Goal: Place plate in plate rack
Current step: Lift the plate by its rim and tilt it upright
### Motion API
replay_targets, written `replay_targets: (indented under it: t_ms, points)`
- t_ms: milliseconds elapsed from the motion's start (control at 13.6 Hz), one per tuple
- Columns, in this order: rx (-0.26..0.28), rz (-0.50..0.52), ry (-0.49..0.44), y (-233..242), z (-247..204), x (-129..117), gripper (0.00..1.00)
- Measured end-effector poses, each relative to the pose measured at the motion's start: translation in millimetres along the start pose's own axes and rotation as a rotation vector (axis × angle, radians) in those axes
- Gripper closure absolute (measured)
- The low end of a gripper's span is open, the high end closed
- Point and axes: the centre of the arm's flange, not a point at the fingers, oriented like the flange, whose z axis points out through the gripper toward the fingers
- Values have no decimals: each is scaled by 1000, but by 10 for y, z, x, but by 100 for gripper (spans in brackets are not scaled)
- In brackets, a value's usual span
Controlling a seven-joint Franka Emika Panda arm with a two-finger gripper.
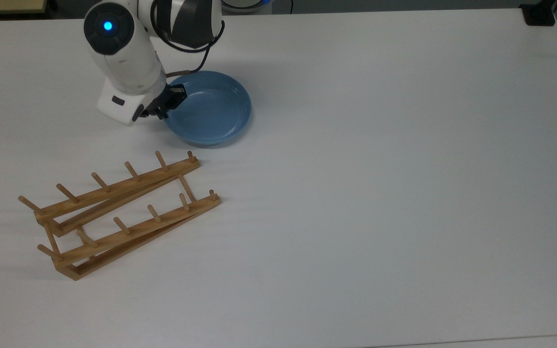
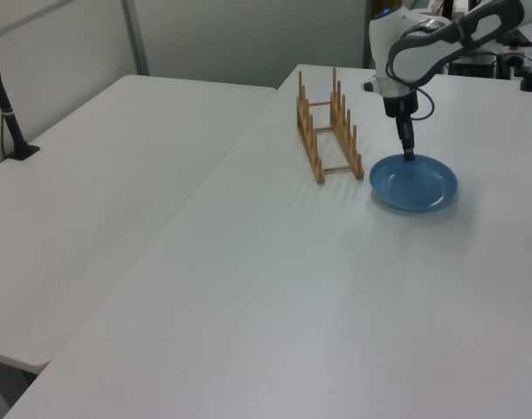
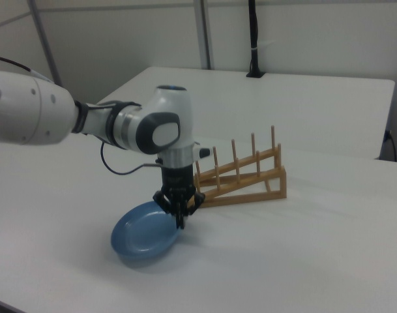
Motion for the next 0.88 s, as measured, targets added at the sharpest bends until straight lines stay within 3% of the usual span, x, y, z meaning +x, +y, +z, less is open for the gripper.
replay_targets:
  t_ms: [516,663,885]
  points:
    - [-88,-55,209,-405,-1575,56,95]
    - [-137,-76,280,-518,-2020,57,95]
    - [-276,-92,319,-519,-2527,-19,95]
